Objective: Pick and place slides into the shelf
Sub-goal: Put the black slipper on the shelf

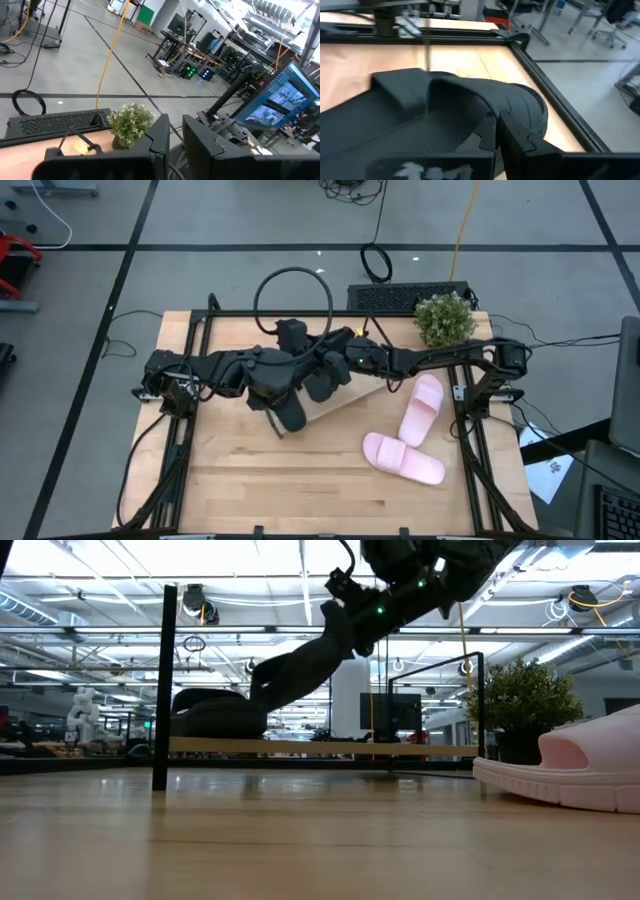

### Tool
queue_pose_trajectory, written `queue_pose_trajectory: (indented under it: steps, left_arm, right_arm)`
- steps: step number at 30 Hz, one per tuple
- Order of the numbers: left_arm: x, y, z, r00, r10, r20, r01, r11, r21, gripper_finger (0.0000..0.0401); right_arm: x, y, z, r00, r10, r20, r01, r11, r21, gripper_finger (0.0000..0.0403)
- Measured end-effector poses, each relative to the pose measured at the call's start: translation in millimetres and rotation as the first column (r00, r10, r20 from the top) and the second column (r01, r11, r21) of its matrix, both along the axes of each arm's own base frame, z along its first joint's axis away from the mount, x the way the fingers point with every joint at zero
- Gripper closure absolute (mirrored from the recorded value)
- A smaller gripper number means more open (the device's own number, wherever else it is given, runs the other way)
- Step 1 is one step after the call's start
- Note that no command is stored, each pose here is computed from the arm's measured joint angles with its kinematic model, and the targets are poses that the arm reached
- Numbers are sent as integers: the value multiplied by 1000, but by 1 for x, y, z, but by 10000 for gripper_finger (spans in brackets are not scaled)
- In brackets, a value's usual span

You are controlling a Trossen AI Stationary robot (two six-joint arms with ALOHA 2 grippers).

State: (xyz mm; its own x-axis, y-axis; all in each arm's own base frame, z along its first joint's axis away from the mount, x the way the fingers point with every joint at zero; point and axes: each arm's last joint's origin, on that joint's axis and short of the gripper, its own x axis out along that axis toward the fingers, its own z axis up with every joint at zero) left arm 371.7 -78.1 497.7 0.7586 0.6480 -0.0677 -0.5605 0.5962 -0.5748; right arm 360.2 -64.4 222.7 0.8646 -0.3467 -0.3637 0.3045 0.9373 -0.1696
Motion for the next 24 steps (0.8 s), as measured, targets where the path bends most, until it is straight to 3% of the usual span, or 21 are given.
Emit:
queue_pose_trajectory:
  steps: [9, 16, 24]
  left_arm:
    - [0, 1, 0, 1000, -2, -2, 2, 1000, 2, 354]
    - [0, 1, 0, 1000, -2, -1, 2, 1000, 1, 354]
    - [0, 1, 0, 1000, -2, 0, 2, 1000, 1, 354]
  right_arm:
    - [1, -4, -5, 1000, 22, 1, -22, 998, 56, 403]
    - [9, -3, -30, 998, 16, -56, -10, 996, 91, 403]
    - [13, 8, -35, 998, 40, -50, -36, 996, 86, 403]
